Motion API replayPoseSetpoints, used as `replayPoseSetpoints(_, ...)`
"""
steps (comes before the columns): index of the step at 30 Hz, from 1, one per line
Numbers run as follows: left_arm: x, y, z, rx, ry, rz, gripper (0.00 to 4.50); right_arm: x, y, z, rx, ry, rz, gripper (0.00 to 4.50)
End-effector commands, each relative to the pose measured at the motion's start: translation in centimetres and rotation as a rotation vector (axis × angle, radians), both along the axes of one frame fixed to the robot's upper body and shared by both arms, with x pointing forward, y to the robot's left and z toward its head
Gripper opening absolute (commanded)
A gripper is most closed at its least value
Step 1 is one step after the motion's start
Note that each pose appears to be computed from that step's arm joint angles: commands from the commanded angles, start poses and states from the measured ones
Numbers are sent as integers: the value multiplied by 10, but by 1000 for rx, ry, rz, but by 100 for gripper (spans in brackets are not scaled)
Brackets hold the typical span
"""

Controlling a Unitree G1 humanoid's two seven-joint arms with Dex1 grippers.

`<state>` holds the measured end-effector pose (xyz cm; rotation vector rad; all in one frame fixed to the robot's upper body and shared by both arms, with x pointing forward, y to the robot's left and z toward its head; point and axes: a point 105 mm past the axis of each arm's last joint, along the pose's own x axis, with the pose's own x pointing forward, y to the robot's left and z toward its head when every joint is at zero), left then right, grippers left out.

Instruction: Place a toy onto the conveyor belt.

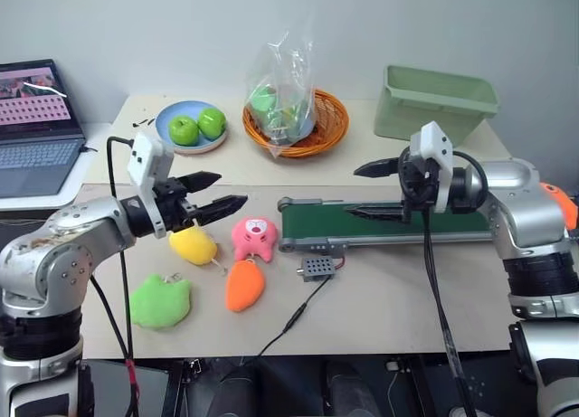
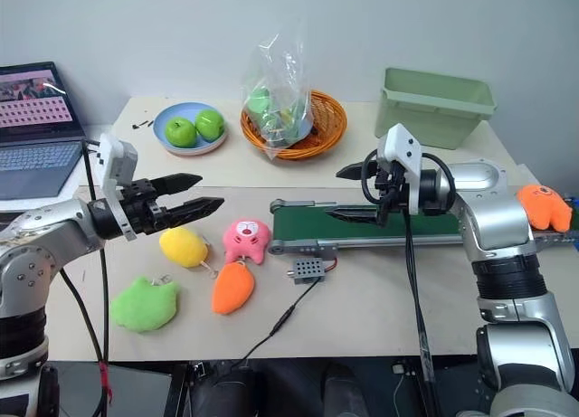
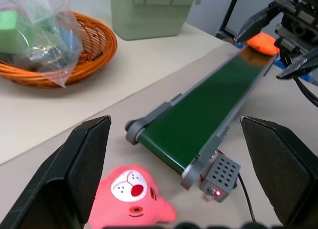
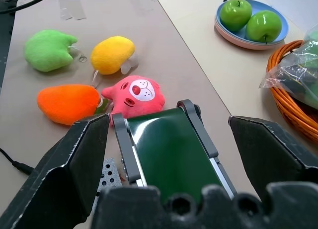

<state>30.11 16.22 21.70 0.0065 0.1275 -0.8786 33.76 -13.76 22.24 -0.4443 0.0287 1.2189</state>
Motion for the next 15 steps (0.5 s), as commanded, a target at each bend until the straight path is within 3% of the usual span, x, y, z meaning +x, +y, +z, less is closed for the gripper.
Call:
replayPoseSetpoints(1,-5,-1,7,38,-46,-9,446,-4,1,16,34,-54,12,450)
replayPoseSetpoints(15,-8,-1,11,37,-73,11,446,-4,4,15,41,-47,23,450)
